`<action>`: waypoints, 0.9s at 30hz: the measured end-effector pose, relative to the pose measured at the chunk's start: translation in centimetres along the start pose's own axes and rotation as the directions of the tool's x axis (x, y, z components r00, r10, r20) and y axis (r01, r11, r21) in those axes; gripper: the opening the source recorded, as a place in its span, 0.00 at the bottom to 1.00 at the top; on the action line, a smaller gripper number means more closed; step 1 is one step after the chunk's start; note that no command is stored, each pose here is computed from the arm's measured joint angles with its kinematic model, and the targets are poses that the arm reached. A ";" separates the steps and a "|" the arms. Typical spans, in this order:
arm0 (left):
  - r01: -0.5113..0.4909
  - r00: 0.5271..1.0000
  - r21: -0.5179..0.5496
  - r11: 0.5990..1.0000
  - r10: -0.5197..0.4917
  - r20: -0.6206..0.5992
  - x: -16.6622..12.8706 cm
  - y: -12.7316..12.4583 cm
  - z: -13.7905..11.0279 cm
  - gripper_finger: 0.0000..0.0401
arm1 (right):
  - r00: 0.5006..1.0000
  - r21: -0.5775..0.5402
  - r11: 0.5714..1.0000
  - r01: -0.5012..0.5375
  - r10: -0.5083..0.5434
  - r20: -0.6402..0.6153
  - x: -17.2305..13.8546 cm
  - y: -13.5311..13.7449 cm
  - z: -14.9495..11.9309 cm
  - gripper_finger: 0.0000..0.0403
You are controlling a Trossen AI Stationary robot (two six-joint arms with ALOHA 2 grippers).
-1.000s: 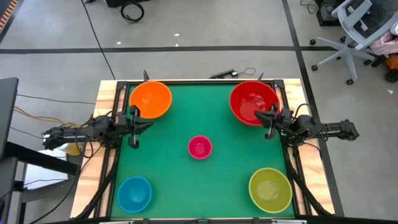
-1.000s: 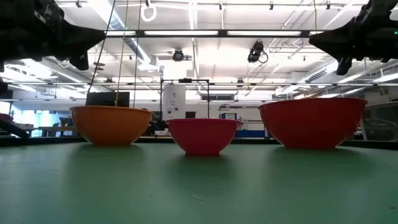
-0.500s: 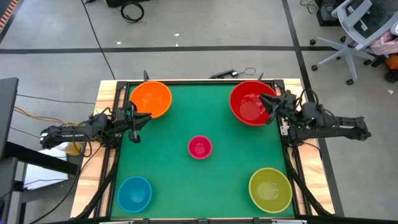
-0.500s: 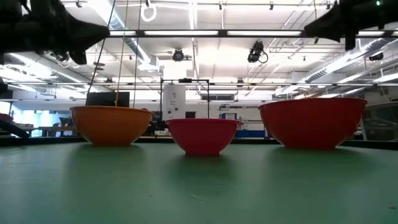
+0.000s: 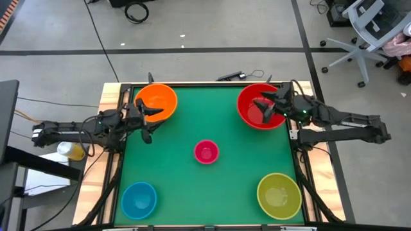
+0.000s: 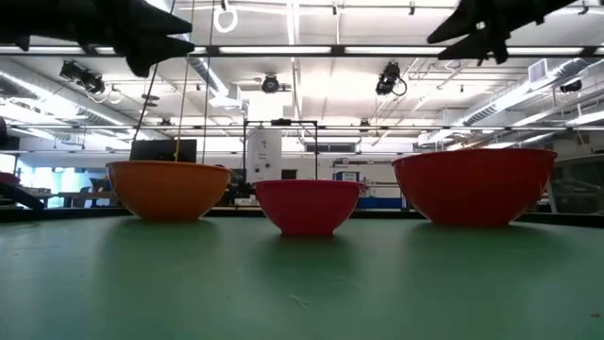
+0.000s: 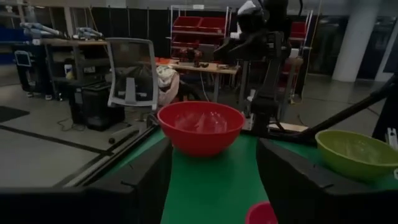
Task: Nest bowls inside each other
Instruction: Stack the orange bowl on top of the red bowl
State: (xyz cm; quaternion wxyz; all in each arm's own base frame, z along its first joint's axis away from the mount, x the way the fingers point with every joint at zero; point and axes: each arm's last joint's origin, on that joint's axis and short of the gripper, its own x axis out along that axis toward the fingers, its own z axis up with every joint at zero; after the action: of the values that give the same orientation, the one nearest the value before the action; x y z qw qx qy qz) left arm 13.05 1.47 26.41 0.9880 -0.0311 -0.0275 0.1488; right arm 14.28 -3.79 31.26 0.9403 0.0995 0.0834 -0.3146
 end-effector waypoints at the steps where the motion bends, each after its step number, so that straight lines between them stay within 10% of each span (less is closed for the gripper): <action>1: 0.000 1.000 0.001 1.000 0.000 -0.002 0.3 -0.1 0.3 0.58 | 1.000 -0.002 1.000 -0.009 0.009 -0.017 0.4 0.1 0.2 0.68; 14: -0.001 0.994 0.028 1.000 0.004 -0.108 1.9 -0.5 -0.2 0.58 | 0.987 -0.009 1.000 -0.002 0.001 -0.163 7.9 1.3 0.2 0.71; 27: -0.075 0.991 0.087 0.993 0.084 -0.106 2.2 0.6 -0.3 0.58 | 0.982 -0.270 0.959 -0.084 0.033 -0.188 14.9 2.6 1.4 0.70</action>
State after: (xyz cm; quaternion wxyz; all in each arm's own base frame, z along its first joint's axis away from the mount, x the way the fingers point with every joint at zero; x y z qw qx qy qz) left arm 14.97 2.68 26.21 0.9817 0.0005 0.0342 0.1871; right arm 27.74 -10.72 29.72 0.9423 -0.0021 0.2091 -0.2613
